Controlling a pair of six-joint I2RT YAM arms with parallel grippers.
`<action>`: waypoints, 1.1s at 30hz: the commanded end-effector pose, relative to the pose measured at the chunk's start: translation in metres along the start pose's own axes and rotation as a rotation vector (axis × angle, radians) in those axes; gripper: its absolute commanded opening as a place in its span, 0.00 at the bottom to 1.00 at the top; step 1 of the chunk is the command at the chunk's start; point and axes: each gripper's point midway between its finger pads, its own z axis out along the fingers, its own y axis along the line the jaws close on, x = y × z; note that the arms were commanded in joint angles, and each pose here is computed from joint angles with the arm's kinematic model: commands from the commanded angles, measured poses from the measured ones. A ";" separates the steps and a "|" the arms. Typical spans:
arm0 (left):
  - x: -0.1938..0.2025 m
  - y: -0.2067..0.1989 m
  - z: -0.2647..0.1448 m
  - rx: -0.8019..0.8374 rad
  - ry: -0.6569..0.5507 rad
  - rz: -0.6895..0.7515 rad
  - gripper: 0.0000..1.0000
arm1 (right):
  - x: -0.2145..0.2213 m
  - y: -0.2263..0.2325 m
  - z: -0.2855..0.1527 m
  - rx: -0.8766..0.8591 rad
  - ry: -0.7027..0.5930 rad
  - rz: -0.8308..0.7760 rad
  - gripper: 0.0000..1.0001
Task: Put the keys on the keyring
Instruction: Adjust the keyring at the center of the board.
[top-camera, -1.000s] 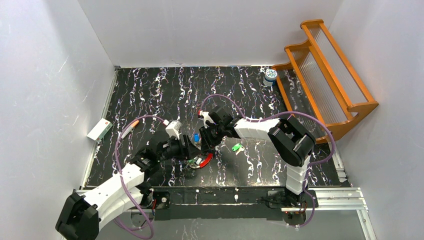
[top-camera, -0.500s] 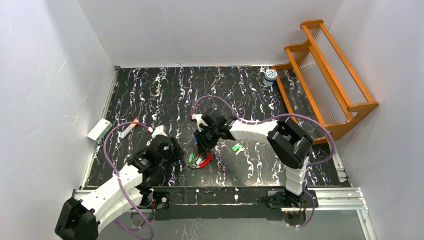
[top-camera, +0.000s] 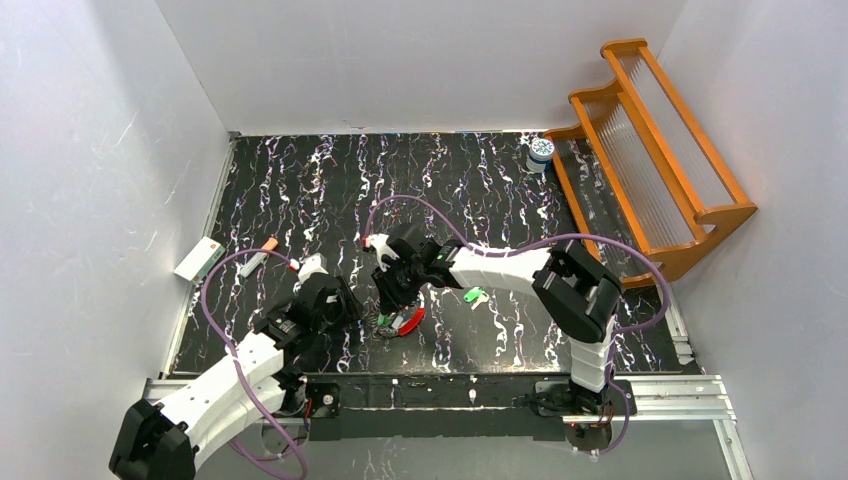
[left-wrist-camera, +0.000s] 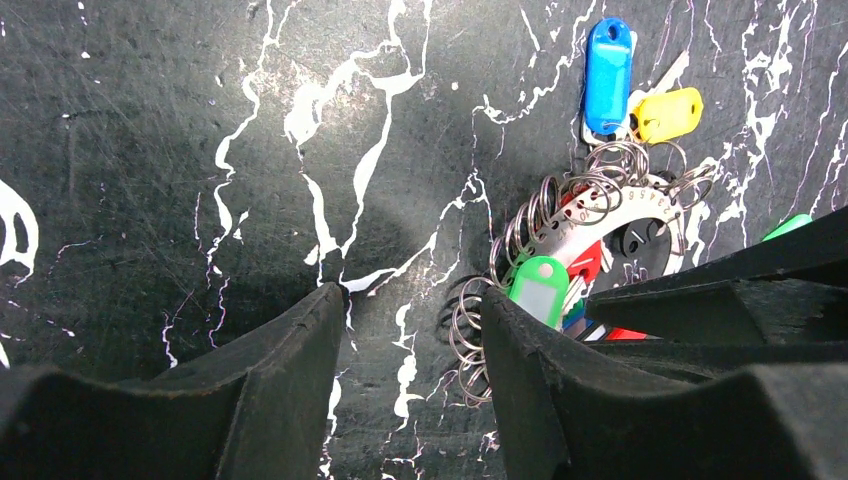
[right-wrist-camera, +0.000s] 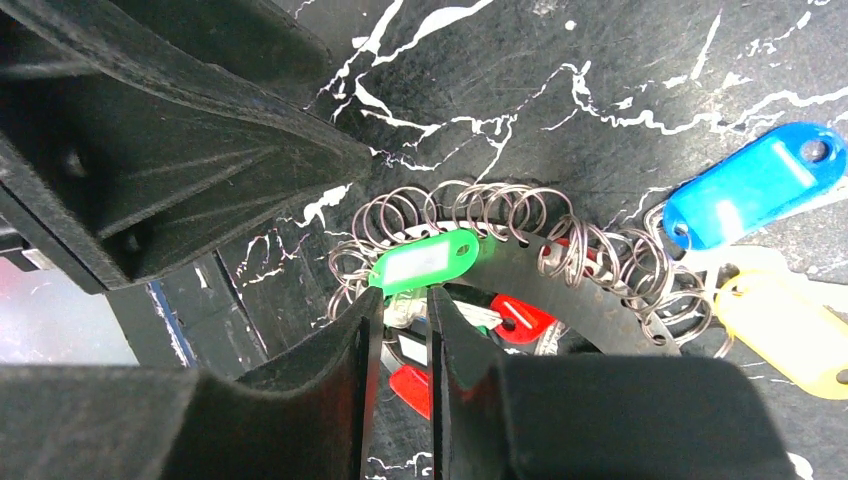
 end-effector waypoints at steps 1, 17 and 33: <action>0.005 0.010 0.002 -0.032 0.004 0.003 0.51 | -0.012 0.008 0.006 -0.027 -0.034 -0.038 0.30; 0.015 0.006 0.003 0.004 0.045 0.012 0.44 | 0.031 -0.020 -0.001 0.118 0.062 0.027 0.26; 0.029 -0.025 0.005 0.197 0.103 0.001 0.39 | 0.027 -0.016 -0.029 0.152 -0.016 0.026 0.29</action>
